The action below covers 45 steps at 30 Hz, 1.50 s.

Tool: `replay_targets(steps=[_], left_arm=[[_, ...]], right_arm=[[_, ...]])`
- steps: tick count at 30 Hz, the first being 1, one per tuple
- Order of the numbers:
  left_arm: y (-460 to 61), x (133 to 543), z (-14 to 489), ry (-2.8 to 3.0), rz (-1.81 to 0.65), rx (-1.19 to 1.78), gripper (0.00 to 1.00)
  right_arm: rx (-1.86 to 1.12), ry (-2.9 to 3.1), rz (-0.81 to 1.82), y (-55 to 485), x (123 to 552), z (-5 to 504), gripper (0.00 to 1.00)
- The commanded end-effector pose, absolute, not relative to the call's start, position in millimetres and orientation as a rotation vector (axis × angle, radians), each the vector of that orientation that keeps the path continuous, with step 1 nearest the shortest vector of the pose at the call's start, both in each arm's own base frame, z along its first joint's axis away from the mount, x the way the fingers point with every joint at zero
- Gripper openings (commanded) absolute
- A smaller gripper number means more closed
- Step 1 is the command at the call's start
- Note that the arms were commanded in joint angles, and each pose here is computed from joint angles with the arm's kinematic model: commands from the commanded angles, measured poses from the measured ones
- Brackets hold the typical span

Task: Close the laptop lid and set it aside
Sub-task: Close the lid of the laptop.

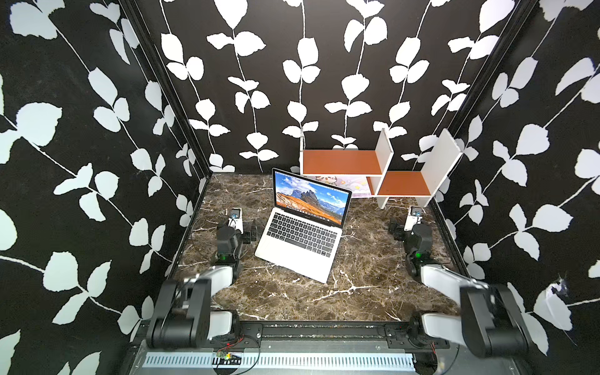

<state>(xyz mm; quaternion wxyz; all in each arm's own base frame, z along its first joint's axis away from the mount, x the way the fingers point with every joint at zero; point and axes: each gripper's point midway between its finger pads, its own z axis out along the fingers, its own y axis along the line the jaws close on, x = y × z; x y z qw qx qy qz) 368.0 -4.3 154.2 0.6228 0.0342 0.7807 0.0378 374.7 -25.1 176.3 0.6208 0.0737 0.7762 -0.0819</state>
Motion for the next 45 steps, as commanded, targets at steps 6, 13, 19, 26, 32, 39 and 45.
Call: replay_targets(steps=[6,13,19,26,32,39,45], left_arm=[[-4.2,315.4,217.4,1.842,-0.195,-0.263,0.99],[-39.7,296.6,238.0,1.712,-0.737,-0.517,0.99],[-76.6,289.9,243.0,1.662,-1.126,-0.529,0.99],[-127.3,292.6,268.5,1.728,-1.240,-0.323,0.99],[-155.0,296.0,261.8,1.724,-1.293,-0.310,0.99],[-155.7,299.1,258.9,1.733,-1.273,-0.299,0.99],[-156.8,301.2,253.7,1.732,-1.278,-0.301,0.99]], right_arm=[[0.242,1.683,0.171,4.2,328.1,266.6,0.99],[0.016,1.565,0.823,91.9,304.2,324.5,0.96],[-0.223,1.613,1.171,147.5,301.3,363.6,0.88],[-0.564,1.740,1.007,197.7,308.7,365.0,0.89],[-0.703,1.772,0.860,220.2,333.5,371.7,0.87],[-0.778,1.908,0.867,239.5,360.3,362.1,0.74],[-0.821,1.999,0.817,247.5,377.9,348.2,0.62]])
